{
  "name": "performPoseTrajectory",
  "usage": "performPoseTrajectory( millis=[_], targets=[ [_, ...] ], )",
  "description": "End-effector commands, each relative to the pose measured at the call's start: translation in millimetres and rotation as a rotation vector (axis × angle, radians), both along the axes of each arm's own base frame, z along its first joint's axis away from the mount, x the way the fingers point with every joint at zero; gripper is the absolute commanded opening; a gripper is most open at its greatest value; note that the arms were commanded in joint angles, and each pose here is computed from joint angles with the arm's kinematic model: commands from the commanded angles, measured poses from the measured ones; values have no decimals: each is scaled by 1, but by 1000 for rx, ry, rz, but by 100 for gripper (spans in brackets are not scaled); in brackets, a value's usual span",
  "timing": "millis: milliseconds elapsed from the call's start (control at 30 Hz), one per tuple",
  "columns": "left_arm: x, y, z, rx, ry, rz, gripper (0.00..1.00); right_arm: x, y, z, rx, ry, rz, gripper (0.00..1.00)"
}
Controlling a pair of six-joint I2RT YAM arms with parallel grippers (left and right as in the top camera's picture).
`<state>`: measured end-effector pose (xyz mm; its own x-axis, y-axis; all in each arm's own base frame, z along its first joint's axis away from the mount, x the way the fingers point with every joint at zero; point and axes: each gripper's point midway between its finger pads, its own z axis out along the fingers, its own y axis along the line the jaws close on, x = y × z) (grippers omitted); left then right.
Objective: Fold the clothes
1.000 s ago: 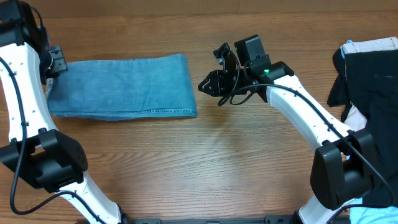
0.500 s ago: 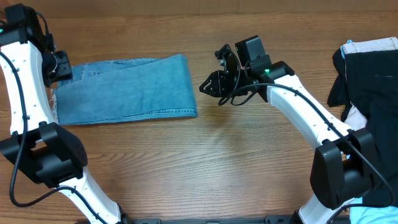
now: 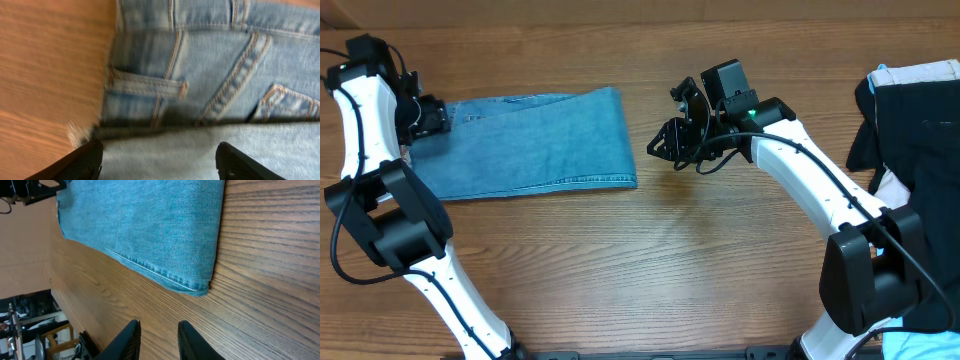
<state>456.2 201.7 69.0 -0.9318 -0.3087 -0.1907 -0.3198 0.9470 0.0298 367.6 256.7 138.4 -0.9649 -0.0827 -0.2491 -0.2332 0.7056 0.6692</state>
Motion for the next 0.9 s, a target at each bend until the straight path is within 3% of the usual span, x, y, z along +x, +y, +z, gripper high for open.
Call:
performPoseTrajectory(
  millis=[0,367,400,500,567,867],
  targets=[
    [7,2,2,-5,-31,-97,73,2,-2,-4,-10,0,-5,29],
    [-2,-3,-41,-56,57,-170,69,-4,-4,-7,-21,29,-5,28],
    [-2,-1,-41,-53,55,-169,65,-4,-4,-7,-22,32,-5,28],
    [-5,-2,-41,-64,67,-166,41,-4,-4,-7,-22,32,-5,28],
    [-6,-2,-40,-66,70,-160,4,-4,-4,-7,-22,32,-5,27],
    [2,2,0,-53,31,-117,4,-4,-4,-7,-22,32,-5,28]
  ],
)
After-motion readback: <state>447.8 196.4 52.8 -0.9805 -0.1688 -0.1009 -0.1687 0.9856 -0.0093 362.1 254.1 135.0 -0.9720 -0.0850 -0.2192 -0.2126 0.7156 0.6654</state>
